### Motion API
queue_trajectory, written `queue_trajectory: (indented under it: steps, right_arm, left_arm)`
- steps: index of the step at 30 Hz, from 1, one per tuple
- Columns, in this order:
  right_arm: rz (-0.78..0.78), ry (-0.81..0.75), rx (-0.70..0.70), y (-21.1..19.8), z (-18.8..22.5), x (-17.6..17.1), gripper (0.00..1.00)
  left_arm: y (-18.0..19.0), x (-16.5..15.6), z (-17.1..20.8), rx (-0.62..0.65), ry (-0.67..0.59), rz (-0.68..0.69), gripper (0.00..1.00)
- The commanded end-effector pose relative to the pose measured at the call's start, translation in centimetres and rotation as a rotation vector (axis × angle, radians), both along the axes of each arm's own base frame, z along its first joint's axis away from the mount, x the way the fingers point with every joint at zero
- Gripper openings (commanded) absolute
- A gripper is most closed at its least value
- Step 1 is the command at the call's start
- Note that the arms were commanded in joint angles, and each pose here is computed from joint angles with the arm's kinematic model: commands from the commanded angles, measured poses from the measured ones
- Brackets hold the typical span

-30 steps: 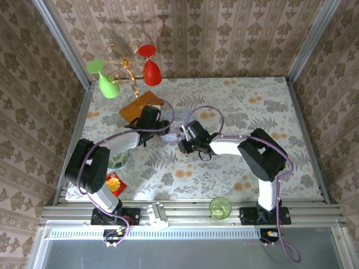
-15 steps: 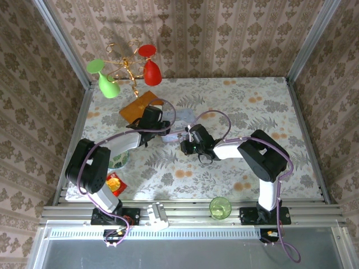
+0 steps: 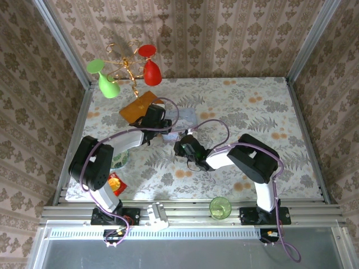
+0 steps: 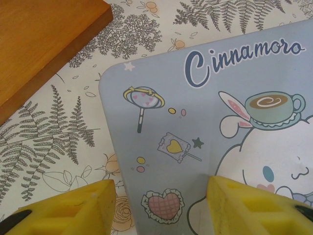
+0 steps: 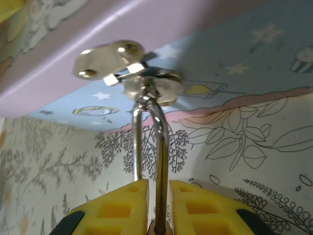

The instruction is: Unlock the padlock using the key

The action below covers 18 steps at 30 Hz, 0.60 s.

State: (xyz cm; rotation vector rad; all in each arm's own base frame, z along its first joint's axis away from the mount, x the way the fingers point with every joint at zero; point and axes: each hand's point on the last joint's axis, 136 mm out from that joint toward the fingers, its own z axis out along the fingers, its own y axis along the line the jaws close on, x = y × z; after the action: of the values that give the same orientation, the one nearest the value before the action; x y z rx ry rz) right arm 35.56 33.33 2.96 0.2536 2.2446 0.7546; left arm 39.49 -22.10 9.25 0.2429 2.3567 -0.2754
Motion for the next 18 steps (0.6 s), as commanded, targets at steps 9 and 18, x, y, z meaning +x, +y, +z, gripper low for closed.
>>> queue_trajectory:
  steps: [9, 18]
  right_arm:
    - [-0.353, -0.157, 0.129, -4.1, 2.3, 3.2, 0.00]
    - [-0.415, -0.253, 0.104, -4.7, 3.6, 4.5, 0.00]
  left_arm:
    - [1.8, -3.2, -6.7, 0.173, 0.174, -0.044, 0.48]
    - [2.6, -4.4, -9.4, 0.256, 0.225, -0.059, 0.48]
